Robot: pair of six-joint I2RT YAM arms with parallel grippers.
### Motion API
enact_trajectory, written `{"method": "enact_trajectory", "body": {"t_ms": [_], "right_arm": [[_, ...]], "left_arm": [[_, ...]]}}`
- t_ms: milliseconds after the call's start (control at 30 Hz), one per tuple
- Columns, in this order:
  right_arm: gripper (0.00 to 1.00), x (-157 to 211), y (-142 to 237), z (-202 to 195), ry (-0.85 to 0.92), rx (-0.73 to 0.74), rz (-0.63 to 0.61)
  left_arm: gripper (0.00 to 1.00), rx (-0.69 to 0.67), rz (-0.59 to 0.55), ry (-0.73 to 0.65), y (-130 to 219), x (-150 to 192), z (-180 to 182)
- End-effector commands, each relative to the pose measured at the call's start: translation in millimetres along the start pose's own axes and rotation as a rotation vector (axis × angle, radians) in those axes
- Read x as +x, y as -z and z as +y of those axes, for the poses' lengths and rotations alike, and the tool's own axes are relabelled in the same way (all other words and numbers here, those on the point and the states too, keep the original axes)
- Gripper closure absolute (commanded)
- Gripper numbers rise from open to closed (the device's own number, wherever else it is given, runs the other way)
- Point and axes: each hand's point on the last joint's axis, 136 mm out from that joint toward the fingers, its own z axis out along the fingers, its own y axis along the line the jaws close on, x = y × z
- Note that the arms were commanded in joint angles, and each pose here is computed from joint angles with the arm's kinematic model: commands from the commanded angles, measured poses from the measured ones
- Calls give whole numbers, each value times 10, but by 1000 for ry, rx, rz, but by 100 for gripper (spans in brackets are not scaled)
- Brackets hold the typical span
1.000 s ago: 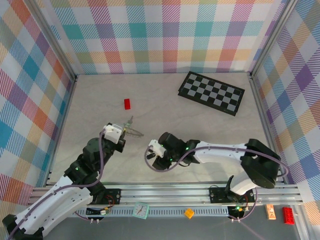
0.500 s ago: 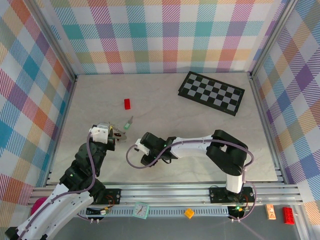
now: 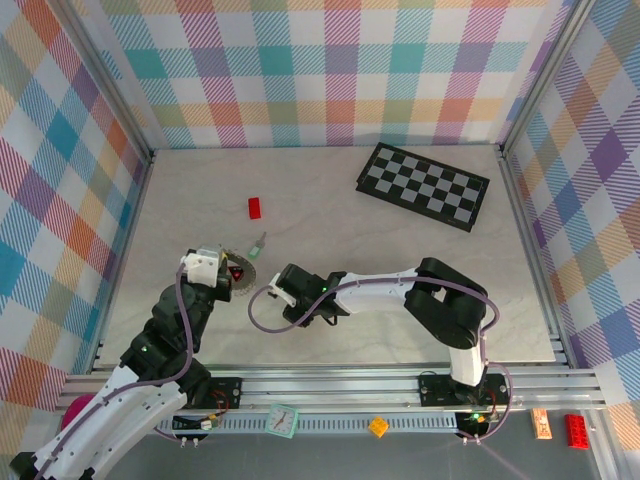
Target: Put the keys on the keyring
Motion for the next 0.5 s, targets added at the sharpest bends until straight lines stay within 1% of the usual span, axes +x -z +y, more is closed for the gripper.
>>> {"method": "enact_trajectory", "body": {"t_ms": [0, 33, 133, 267, 467], "right_arm": [[78, 59, 18, -25, -7, 29, 24], [83, 80, 40, -31, -8, 30, 25], [90, 146, 116, -57, -16, 38, 32], [95, 304, 223, -133, -57, 45, 56], [99, 630, 434, -285, -206, -21, 68]], "left_arm": [[100, 14, -33, 9, 15, -127, -5], [100, 24, -30, 3, 14, -128, -23], [100, 61, -19, -10, 0, -132, -94], [100, 141, -2, -31, -29, -123, -250], [100, 399, -7, -51, -23, -160, -732]]}}
